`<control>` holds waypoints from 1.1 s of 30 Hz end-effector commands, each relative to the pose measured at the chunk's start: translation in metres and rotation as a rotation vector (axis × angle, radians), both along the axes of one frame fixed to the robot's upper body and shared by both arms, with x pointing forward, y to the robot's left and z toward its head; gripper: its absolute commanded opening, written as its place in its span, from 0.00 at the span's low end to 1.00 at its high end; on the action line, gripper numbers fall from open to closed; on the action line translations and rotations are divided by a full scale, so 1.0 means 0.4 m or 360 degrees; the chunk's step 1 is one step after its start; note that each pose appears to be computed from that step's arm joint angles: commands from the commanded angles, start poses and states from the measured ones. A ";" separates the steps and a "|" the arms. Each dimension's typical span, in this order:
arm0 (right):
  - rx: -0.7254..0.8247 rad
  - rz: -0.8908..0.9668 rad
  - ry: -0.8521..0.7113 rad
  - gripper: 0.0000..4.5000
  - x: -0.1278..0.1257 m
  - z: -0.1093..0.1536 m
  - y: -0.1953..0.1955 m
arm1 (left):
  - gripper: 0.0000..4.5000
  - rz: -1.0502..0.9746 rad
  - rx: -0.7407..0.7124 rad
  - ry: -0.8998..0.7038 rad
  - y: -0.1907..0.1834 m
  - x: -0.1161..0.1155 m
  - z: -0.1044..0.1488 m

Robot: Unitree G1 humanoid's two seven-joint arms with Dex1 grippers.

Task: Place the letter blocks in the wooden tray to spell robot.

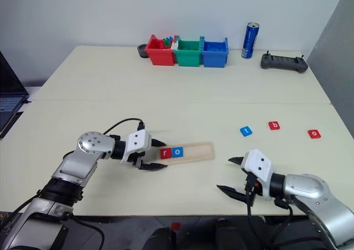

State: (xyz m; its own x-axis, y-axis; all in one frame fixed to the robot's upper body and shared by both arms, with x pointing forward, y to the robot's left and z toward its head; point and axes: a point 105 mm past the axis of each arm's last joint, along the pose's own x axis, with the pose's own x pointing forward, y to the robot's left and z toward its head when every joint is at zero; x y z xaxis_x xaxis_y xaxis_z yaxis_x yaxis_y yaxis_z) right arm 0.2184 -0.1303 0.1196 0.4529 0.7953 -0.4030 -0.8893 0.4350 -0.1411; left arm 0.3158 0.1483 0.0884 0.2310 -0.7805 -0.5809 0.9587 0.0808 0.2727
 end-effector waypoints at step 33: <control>-0.0109 -0.0005 -0.0012 1.00 -0.022 0.020 -0.050 | 0.75 -0.0295 -0.0004 0.0132 -0.117 -0.035 -0.029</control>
State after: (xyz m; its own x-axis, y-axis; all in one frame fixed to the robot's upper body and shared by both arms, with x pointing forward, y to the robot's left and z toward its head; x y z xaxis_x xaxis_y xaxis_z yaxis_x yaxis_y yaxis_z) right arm 0.2069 -0.1441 0.1188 0.4327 0.7794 -0.4531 -0.8960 0.4273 -0.1208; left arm 0.3033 0.1058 0.0816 0.0546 -0.8177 -0.5731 0.9779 -0.0722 0.1961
